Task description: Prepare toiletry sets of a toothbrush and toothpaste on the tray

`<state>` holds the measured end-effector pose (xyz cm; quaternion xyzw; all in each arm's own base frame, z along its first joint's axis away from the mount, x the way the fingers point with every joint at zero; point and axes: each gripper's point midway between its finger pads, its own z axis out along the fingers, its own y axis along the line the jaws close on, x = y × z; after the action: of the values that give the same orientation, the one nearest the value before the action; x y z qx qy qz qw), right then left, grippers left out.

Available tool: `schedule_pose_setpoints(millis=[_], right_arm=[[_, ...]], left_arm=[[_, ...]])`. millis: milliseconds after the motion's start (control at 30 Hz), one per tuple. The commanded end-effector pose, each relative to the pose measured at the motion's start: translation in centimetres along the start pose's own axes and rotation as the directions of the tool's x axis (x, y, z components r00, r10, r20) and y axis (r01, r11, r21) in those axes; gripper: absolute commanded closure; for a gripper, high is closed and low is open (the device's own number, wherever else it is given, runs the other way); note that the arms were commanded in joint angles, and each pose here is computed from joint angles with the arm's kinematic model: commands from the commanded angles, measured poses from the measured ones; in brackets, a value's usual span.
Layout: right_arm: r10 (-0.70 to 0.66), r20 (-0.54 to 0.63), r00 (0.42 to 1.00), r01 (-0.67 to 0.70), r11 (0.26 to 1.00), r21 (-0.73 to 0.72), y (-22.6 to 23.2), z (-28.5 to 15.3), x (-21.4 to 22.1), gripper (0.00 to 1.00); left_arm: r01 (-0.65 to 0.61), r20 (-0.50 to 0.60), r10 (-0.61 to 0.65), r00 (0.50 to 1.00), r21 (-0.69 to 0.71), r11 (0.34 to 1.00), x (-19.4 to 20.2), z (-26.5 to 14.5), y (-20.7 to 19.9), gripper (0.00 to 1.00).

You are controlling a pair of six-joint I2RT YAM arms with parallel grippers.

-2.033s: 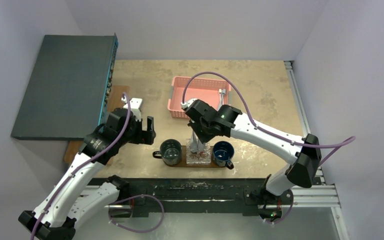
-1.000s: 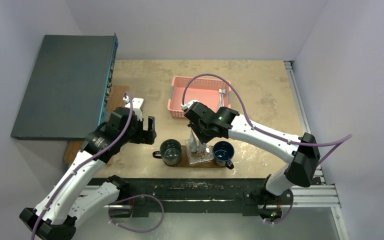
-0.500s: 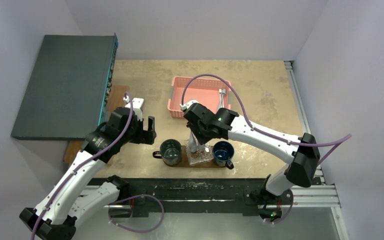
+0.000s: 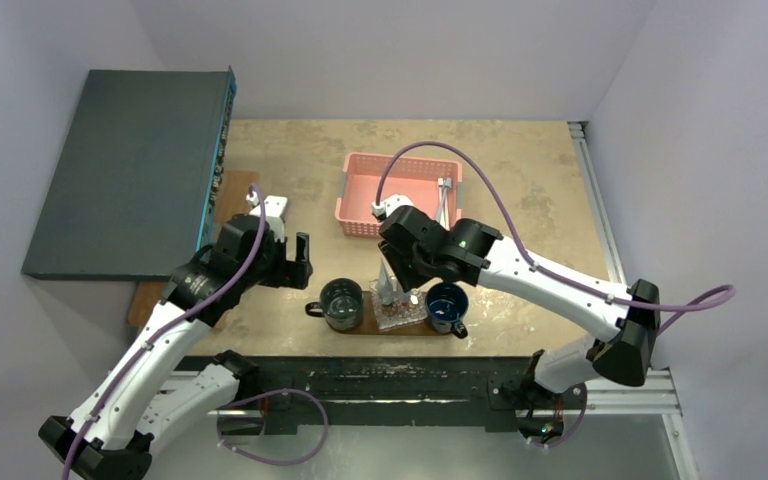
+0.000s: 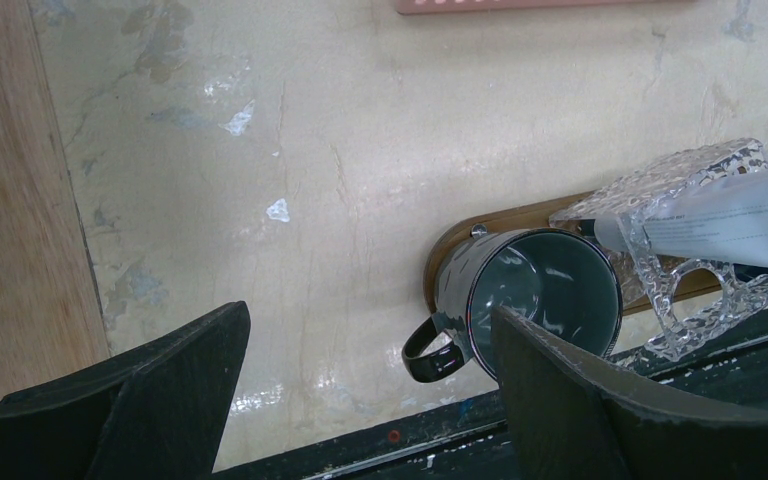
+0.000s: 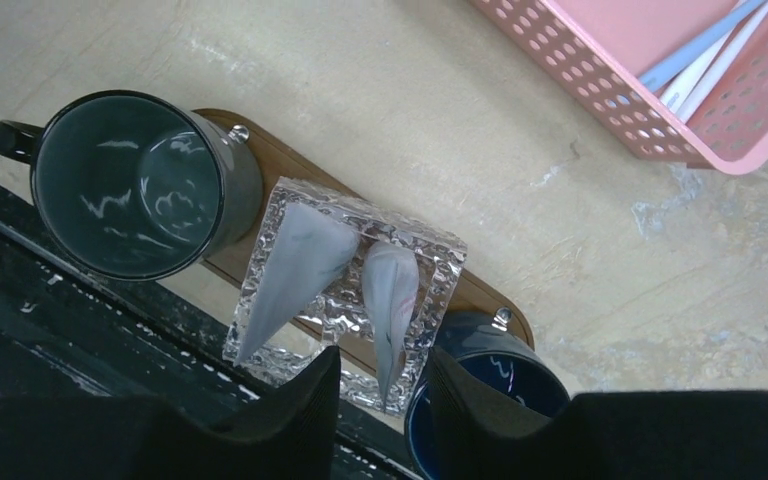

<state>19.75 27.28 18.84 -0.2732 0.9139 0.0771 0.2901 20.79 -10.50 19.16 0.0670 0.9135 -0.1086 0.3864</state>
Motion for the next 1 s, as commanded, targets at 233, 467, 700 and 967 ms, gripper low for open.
schedule_pose_setpoints(millis=[233, 467, 700, 967], right_arm=[[0.078, 0.068, 0.995, -0.076, 0.997, -0.019, -1.0, -3.8, 0.1, 0.6], [0.099, 0.049, 0.994, -0.096, 0.993, -0.062, -0.7, -4.0, 1.8, 0.7], [0.147, 0.074, 0.986, -0.148, 0.989, 0.015, -1.9, -3.4, 1.4, 0.87], [0.117, 0.125, 0.985, -0.135, 0.979, 0.151, -4.2, -0.9, -1.8, 0.89]], left_arm=[[-0.003, 0.046, 0.003, 0.999, 0.008, 1.0, -1.0, -0.3, -0.1, 0.11], [-0.001, 0.05, 0.0, 0.999, 0.008, 1.0, -0.9, -0.5, 0.0, 0.11], [0.001, 0.052, -0.002, 0.999, 0.011, 1.0, -0.9, -0.6, 0.0, 0.11], [-0.003, 0.048, 0.002, 0.999, 0.022, 1.0, -0.8, -0.5, -0.2, 0.11]])
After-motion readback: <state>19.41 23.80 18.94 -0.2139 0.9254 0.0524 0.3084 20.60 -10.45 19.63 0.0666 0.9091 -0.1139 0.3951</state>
